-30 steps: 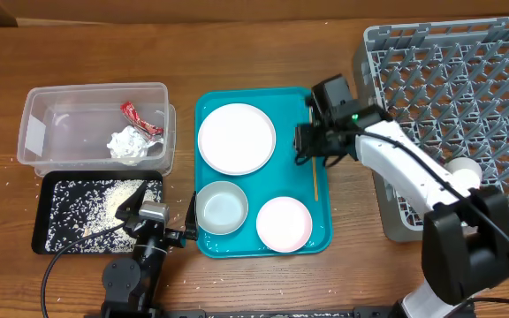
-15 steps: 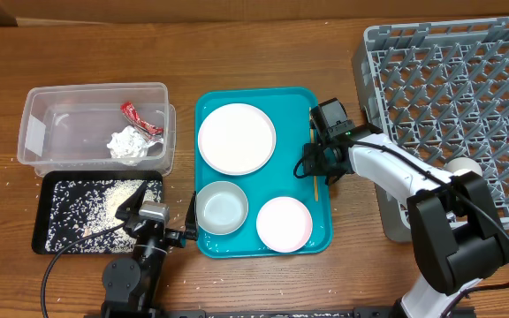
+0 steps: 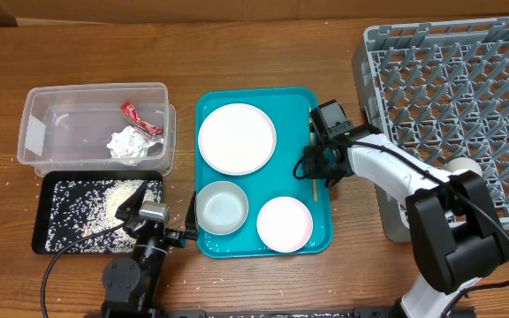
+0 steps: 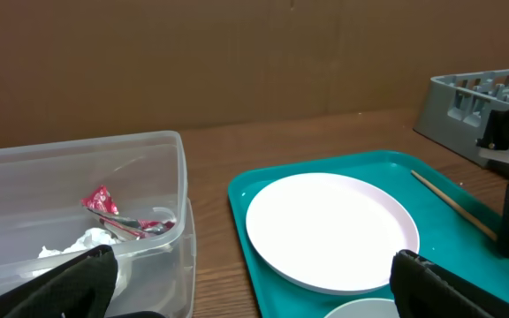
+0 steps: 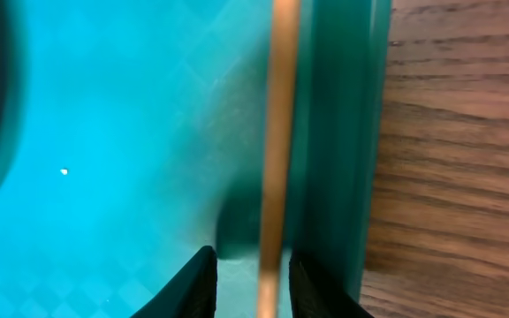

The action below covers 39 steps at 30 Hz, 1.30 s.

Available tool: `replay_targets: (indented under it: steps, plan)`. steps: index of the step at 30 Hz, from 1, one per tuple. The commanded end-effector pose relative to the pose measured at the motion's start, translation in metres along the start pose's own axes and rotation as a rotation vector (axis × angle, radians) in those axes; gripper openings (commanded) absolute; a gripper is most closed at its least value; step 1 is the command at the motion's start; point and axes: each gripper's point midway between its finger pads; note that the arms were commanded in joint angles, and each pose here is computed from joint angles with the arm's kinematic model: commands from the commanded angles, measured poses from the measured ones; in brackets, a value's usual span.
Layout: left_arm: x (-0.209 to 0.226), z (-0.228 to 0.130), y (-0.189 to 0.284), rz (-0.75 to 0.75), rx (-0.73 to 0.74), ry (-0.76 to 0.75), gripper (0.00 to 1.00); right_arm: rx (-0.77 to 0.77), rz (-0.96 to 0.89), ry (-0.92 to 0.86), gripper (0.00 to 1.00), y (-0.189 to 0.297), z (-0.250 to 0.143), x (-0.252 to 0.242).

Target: Sort waste into correct bins and load items into the dishwasher

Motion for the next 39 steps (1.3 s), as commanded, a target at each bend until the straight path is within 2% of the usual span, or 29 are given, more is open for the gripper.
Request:
replay_targets:
  steps: [1, 3, 5, 6, 10, 14, 19, 22, 27, 31, 35, 37, 39]
  plan:
    - [0.0, 0.0, 0.0, -0.001, -0.006, -0.012, 1.0, 0.071, -0.029, 0.005, 0.27, -0.023, -0.015, -0.009]
    - [0.0, 0.0, 0.0, -0.001, -0.006, -0.012, 1.0, 0.077, -0.03, 0.017, 0.12, -0.024, -0.016, -0.009]
    - [0.0, 0.0, 0.0, -0.001, -0.006, -0.012, 1.0, 0.061, -0.026, 0.019, 0.05, -0.018, -0.009, -0.007]
    - [0.0, 0.0, 0.0, -0.001, -0.006, -0.012, 1.0, 0.056, -0.024, 0.019, 0.04, -0.015, -0.006, -0.006]
    - [0.0, 0.0, 0.0, -0.001, -0.005, -0.012, 1.0, 0.001, -0.01, 0.024, 0.04, 0.022, 0.018, 0.005]
    - [0.0, 0.0, 0.0, -0.001, -0.005, -0.012, 1.0, -0.138, -0.027, 0.061, 0.04, 0.084, 0.053, 0.013]
    - [0.0, 0.0, 0.0, -0.001, -0.006, -0.012, 1.0, -0.307, -0.207, 0.04, 0.04, 0.151, 0.076, -0.023]
    - [0.0, 0.0, 0.0, -0.001, -0.006, -0.012, 1.0, -0.331, -0.346, 0.075, 0.04, 0.176, 0.075, -0.061]
    - [0.0, 0.0, 0.0, -0.001, -0.005, -0.012, 1.0, -0.273, -0.454, 0.07, 0.04, 0.181, 0.069, -0.117]
    - [0.0, 0.0, 0.0, -0.001, -0.006, -0.012, 1.0, -0.146, -0.472, 0.078, 0.04, 0.148, 0.052, -0.15]
    - [0.0, 0.0, 0.0, -0.001, -0.006, -0.012, 1.0, -0.102, -0.513, 0.088, 0.04, 0.138, 0.048, -0.155]
    - [0.0, 0.0, 0.0, -0.001, -0.006, -0.012, 1.0, -0.107, -0.506, 0.117, 0.11, 0.14, 0.05, -0.143]
    - [0.0, 0.0, 0.0, -0.001, -0.005, -0.012, 1.0, -0.108, -0.505, 0.155, 0.26, 0.146, 0.05, -0.128]
Point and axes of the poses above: each gripper's point midway between its finger pads, its own y axis back along the fingers, its own x axis along the line the jaws close on, z = x × y, and after that the axes turned 6 degrees about y, right-handed
